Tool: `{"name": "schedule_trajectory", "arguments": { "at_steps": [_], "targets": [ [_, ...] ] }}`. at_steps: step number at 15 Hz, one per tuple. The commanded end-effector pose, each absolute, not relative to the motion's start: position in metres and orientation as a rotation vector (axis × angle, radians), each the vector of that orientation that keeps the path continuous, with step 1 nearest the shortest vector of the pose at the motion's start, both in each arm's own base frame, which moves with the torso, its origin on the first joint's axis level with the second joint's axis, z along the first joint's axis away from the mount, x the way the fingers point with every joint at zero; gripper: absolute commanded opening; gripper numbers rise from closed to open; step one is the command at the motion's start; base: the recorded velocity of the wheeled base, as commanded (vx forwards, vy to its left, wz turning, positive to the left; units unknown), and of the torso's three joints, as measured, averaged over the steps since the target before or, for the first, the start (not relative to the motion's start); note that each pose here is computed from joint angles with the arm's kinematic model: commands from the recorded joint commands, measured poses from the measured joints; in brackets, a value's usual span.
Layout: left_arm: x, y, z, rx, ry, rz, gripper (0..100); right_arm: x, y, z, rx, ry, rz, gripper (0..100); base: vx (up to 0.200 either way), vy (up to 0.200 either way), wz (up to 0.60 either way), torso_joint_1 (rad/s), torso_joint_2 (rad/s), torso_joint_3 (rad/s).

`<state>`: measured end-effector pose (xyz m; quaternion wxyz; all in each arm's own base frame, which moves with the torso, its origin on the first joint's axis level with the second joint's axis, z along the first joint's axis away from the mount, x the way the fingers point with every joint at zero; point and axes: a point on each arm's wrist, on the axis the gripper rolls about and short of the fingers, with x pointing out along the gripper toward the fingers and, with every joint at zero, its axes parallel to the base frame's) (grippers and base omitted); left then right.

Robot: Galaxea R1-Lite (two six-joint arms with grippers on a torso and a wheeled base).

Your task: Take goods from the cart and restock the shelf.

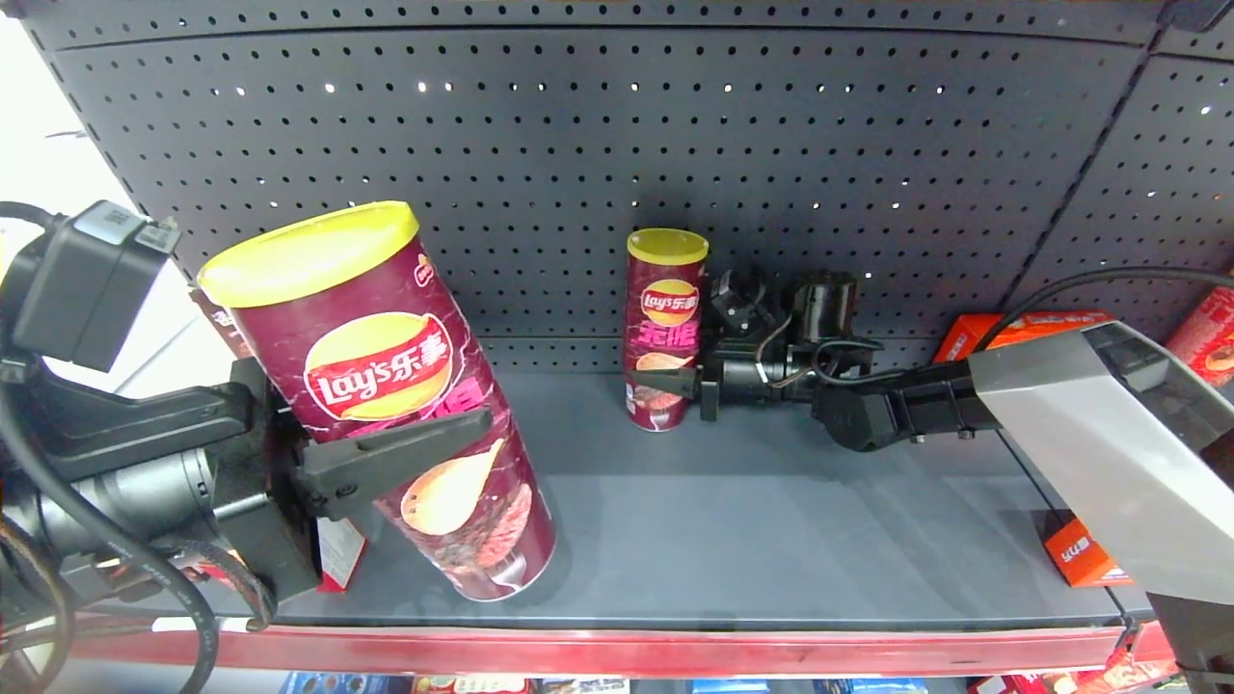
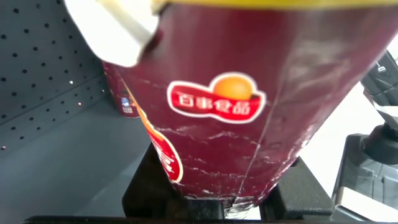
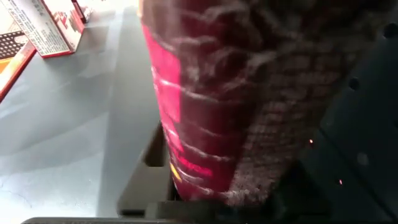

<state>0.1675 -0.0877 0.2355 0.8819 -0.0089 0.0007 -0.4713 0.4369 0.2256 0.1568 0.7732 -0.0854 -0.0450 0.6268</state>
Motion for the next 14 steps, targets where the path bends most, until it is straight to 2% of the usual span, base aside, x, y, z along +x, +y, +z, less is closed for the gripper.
{"name": "schedule_trajectory", "arguments": {
  "at_steps": [1,3,6,8,10,14],
  "targets": [
    [0.167,-0.087,0.233,-0.020,0.002,-0.979,0,0.431,0.225,0.169,-0.190,-0.118,1.360,0,0.000,0.000,0.00,0.000,0.00,0.000],
    [0.166,-0.086,0.233,-0.020,0.000,-0.979,0,0.421,0.222,0.179,-0.191,-0.123,1.364,0,0.000,0.000,0.00,0.000,0.00,0.000],
    [0.165,-0.086,0.233,-0.020,-0.001,-0.977,0,0.379,0.211,0.208,-0.183,-0.117,1.385,0,0.000,0.000,0.00,0.000,0.00,0.000],
    [0.163,-0.085,0.234,-0.020,-0.008,-0.977,0,0.352,0.201,0.214,-0.176,-0.094,1.393,0,0.000,0.000,0.00,0.000,0.00,0.000],
    [0.163,-0.085,0.233,-0.020,-0.006,-0.977,0,0.332,0.194,0.213,-0.173,-0.085,1.401,0,0.000,0.000,0.00,0.000,0.00,0.000],
    [0.163,-0.085,0.231,-0.021,0.003,-0.977,0,0.291,0.189,0.181,-0.173,-0.100,1.443,0,0.000,0.000,0.00,0.000,0.00,0.000]
  ]
}}
